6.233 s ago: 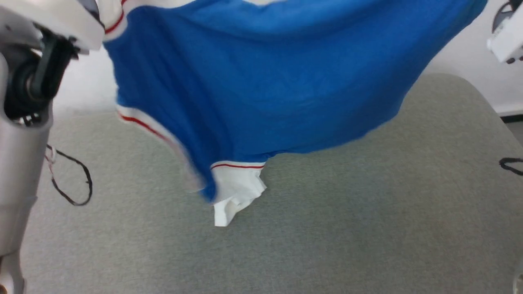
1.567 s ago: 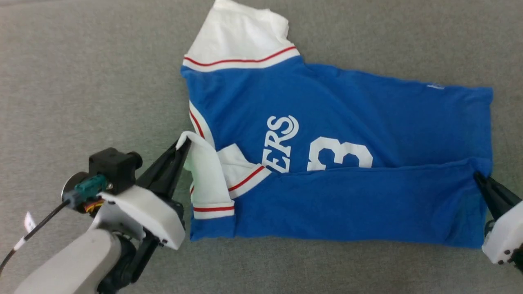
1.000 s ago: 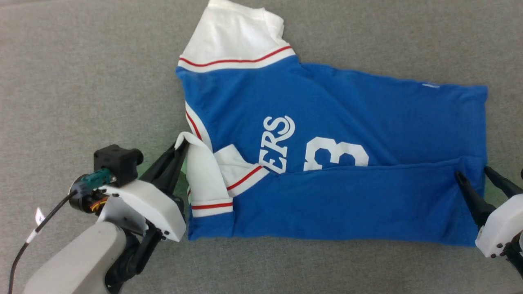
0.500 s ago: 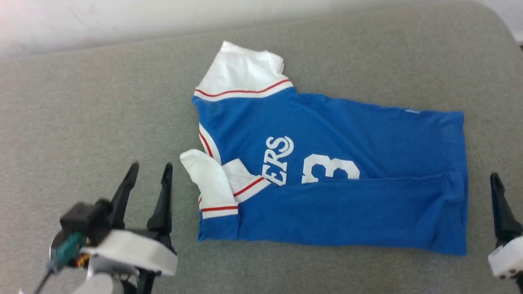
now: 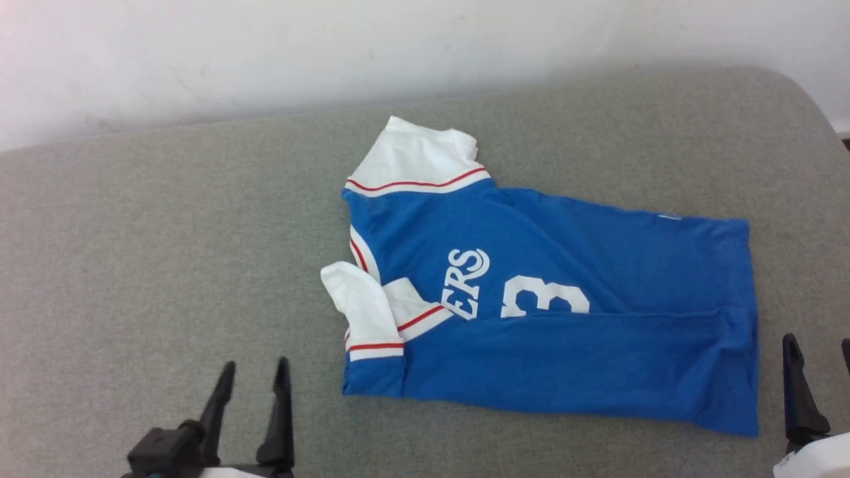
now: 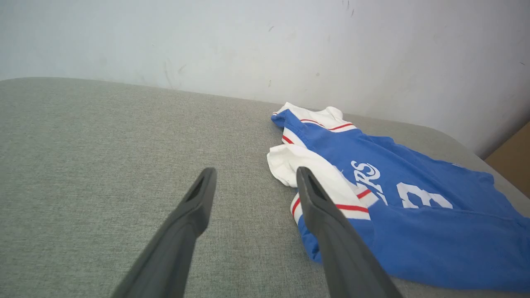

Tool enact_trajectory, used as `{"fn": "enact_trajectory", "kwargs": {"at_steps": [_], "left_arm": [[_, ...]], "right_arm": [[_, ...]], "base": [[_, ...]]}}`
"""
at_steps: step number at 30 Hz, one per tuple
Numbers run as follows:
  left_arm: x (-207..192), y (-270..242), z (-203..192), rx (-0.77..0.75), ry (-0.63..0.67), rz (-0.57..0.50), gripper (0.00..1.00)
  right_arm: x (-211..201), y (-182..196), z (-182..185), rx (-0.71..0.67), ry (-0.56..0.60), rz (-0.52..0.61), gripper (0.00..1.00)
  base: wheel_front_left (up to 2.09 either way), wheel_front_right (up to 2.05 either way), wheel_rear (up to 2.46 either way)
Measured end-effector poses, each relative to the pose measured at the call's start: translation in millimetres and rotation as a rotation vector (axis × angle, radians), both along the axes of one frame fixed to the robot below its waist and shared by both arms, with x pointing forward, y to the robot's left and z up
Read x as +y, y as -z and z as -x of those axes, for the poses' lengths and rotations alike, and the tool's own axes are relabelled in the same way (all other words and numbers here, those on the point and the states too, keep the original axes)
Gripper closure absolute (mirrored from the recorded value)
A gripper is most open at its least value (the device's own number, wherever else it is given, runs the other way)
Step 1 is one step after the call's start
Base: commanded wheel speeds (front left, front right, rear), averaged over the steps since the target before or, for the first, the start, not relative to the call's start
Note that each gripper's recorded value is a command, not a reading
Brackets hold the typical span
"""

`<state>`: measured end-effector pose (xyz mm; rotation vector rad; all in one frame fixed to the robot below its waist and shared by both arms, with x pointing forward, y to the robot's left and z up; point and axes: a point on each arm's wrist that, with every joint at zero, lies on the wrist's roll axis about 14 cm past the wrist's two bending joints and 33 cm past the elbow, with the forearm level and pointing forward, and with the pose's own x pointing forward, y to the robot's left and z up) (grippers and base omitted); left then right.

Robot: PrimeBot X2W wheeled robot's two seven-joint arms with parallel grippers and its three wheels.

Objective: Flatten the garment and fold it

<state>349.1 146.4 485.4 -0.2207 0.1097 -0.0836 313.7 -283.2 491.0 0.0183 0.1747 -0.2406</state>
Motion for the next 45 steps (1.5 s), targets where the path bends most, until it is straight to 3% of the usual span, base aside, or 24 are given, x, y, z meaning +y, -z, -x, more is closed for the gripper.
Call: {"fn": "enact_trajectory", "kwargs": {"at_steps": [9,16,27,28,30,37,45], "left_arm": [[-34.3,0.9,-20.4,0.128,0.175,-0.034,0.0],[-64.9,41.5,-18.3,0.369,0.32,-0.064,0.0],[-83.2,97.0,-11.4,0.642,0.375,-0.036,0.0],[-84.9,98.9,-12.8,0.659,0.38,-0.032,0.09],[-87.0,101.8,-15.5,0.683,0.386,-0.027,1.0],[-91.5,99.8,-25.2,0.659,0.378,0.003,1.0],[-86.3,94.3,-20.3,0.625,0.351,0.018,1.0]], "right_arm": [[9.3,2.0,-6.6,0.014,-0.029,-0.014,0.0],[12.5,22.5,-6.5,0.075,-0.029,-0.045,0.0],[5.1,36.9,-10.0,0.118,0.0,-0.047,0.0],[4.7,37.7,-10.0,0.121,0.002,-0.047,0.0],[4.5,40.0,-9.0,0.13,0.004,-0.047,0.0],[-3.7,32.8,-16.2,0.142,-0.008,-0.006,0.0],[-22.3,69.8,9.8,0.376,0.053,-0.056,0.0]], "base": [[0.0,0.0,0.0],[0.0,0.0,0.0],[0.0,0.0,0.0],[0.0,0.0,0.0],[0.0,0.0,0.0],[0.0,0.0,0.0],[0.0,0.0,0.0]]}}
